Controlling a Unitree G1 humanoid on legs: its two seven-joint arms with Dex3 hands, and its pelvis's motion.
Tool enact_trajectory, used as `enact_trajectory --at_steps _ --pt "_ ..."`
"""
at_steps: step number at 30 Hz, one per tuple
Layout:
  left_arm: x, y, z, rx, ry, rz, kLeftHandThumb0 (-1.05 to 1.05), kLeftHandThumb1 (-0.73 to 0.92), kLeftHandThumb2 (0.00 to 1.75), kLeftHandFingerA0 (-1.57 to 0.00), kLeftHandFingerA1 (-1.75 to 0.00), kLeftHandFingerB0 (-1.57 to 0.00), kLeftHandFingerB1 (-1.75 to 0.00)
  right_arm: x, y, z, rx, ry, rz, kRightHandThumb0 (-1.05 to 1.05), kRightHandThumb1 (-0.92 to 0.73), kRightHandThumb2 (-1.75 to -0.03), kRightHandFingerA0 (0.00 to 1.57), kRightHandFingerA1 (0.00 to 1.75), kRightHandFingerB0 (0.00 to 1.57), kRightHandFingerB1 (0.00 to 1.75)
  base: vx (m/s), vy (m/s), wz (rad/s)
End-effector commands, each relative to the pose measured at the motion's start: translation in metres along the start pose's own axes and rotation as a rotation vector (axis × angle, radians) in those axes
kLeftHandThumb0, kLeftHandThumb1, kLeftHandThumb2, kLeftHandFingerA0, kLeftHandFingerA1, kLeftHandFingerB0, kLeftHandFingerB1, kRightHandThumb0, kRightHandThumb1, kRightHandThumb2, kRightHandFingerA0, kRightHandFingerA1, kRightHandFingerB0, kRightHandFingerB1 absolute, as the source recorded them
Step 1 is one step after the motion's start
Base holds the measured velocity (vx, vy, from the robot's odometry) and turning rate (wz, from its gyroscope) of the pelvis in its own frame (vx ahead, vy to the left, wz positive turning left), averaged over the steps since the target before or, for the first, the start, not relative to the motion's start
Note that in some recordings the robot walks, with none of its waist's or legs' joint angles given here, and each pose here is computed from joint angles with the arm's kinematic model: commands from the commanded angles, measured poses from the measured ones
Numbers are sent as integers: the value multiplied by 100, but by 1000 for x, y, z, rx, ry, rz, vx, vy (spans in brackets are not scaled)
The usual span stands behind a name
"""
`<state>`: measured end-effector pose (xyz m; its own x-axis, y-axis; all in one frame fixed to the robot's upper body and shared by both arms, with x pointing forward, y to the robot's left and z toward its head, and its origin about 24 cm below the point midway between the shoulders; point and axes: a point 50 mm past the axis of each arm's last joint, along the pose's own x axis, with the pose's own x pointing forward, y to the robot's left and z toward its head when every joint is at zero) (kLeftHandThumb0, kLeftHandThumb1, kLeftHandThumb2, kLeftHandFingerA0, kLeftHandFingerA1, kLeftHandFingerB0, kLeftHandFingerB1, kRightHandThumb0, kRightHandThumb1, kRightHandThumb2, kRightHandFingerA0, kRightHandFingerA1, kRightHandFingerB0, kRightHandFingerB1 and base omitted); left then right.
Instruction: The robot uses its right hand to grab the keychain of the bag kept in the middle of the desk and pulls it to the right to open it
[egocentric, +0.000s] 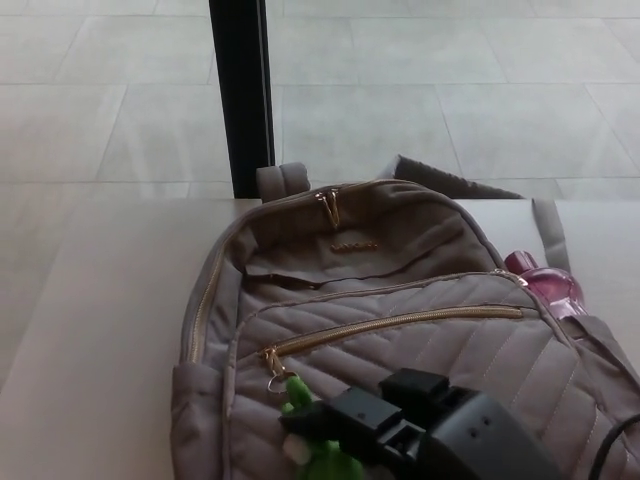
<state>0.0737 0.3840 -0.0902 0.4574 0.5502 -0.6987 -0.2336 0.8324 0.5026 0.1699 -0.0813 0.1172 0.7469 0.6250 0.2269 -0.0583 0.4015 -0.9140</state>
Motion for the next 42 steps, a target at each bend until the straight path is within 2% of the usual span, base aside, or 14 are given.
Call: enact_trajectory --at_steps 1,10,11,12,17,23,26,31,32,33,35,36,38,42 --pt "-1 8 1 59 -16 -9 -59 66 60 -71 -61 -61 -45 -11 6 -23 -91 149 67 -82 -73 -62 80 112 39 60 0 0 0" --pt "0 6 2 64 -15 -20 -62 69 61 -76 -64 -64 -47 -9 14 -13 -34 107 61 -70 -69 -61 96 115 42 66 0 0 0" --pt "-1 6 2 72 -20 -26 -61 70 61 -74 -64 -63 -47 -8 16 -11 -29 101 60 -70 -51 -87 102 112 45 68 0 0 0" --pt "-1 6 2 71 -21 -29 -61 71 61 -73 -63 -63 -47 -7 18 -9 -21 89 51 -66 -68 -60 100 124 50 65 0 0 0" --pt "-1 6 2 80 -21 -30 -62 73 62 -74 -65 -63 -47 -5 28 2 -9 27 22 -62 -66 -60 110 135 56 67 0 0 0" --pt "-1 4 2 65 -31 -40 -61 76 62 -71 -65 -59 -46 -9 33 1 -5 23 27 -48 -58 -87 116 175 77 81 0 0 0" --pt "-1 3 1 64 -22 -40 -61 75 62 -71 -63 -61 -46 -12 29 -11 -28 59 23 -55 -45 -98 137 145 83 86 0 0 0" --pt "-1 3 1 50 -12 -54 -60 76 63 -71 -63 -58 -45 -15 20 -25 -94 113 33 -54 -50 -101 133 142 82 88 0 0 0" --pt "-1 3 1 62 -16 -57 -61 77 63 -70 -61 -56 -44 -15 19 -28 -105 128 37 -52 -63 -72 110 175 87 88 0 0 0" --pt "-1 3 0 47 -16 -58 -61 76 63 -70 -61 -57 -44 -14 18 -30 -109 133 41 -55 -50 -102 134 143 82 87 0 0 0" --pt "-1 1 1 60 -16 -57 -63 76 63 -70 -62 -58 -45 -14 17 -33 -143 137 50 -58 -63 -72 113 175 87 89 0 0 0" --pt "-1 1 1 52 -19 -61 -62 76 63 -70 -63 -59 -46 -14 17 -33 -142 130 40 -57 -51 -101 134 144 83 88 0 0 0" --pt "-1 1 1 47 -19 -69 -64 75 63 -69 -63 -58 -46 -12 18 -33 -141 121 39 -54 -63 -71 112 175 90 93 0 0 0" --pt "0 0 1 37 -18 -72 -62 75 62 -70 -61 -60 -45 -10 20 -31 -115 89 -4 -49 -56 -94 124 175 91 111 0 0 0"
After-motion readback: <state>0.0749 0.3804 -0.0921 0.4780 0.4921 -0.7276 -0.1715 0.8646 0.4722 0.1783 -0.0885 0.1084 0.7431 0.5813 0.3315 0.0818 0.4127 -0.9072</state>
